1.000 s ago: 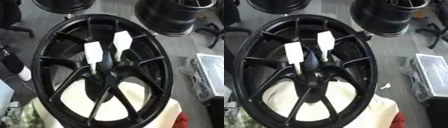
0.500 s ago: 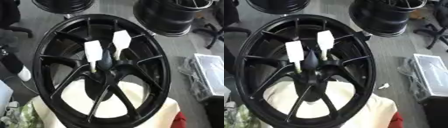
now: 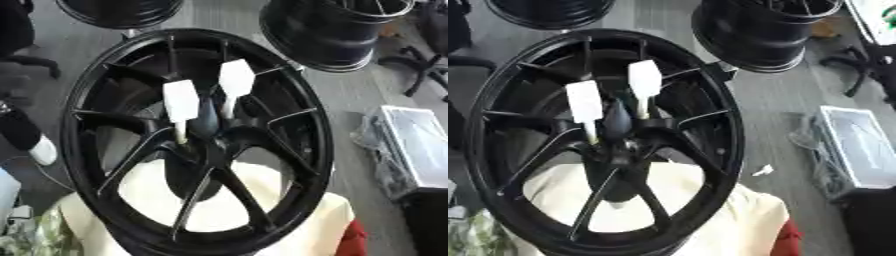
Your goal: Pull the pin out of the wheel hub.
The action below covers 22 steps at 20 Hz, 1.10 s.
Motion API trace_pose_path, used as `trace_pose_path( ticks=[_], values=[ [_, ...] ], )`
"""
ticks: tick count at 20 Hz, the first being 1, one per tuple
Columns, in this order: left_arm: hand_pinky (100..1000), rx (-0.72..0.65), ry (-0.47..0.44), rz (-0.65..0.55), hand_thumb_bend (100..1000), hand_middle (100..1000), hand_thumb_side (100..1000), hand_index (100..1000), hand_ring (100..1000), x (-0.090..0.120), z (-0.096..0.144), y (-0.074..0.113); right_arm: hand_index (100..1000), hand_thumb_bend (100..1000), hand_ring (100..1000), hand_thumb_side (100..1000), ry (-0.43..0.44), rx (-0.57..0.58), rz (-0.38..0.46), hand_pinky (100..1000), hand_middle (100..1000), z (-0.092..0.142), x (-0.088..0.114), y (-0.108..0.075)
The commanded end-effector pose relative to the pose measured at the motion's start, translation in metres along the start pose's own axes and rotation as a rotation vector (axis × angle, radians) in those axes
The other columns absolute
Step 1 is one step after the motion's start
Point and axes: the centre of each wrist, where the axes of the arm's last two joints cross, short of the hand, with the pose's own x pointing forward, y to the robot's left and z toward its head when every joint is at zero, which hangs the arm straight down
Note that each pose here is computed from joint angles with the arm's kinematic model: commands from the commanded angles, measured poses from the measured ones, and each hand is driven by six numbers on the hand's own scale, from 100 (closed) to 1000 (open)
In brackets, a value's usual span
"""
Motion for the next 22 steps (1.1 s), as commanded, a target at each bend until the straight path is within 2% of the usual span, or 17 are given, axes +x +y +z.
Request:
trace_pose_path(
  ticks=[1, 15, 22],
  values=[
    [845, -0.016, -0.005, -0.026, 152, 843, 749, 873, 897, 0.008, -0.001, 0.003, 810, 100, 713, 118, -0.021, 0.002, 0.024, 781, 739, -0.005, 0.007, -0.006],
    [846, -0.019, 0.002, -0.015, 157, 848, 752, 873, 904, 0.006, -0.002, 0.003, 811, 100, 673, 120, -0.018, 0.042, 0.011, 762, 708, -0.012, 0.013, 0.019],
    [846, -0.024, 0.008, -0.016, 154, 849, 752, 872, 905, 0.005, -0.002, 0.002, 812, 100, 742, 176, -0.024, 0.201, 0.059, 801, 737, -0.014, 0.021, 0.027]
  ],
)
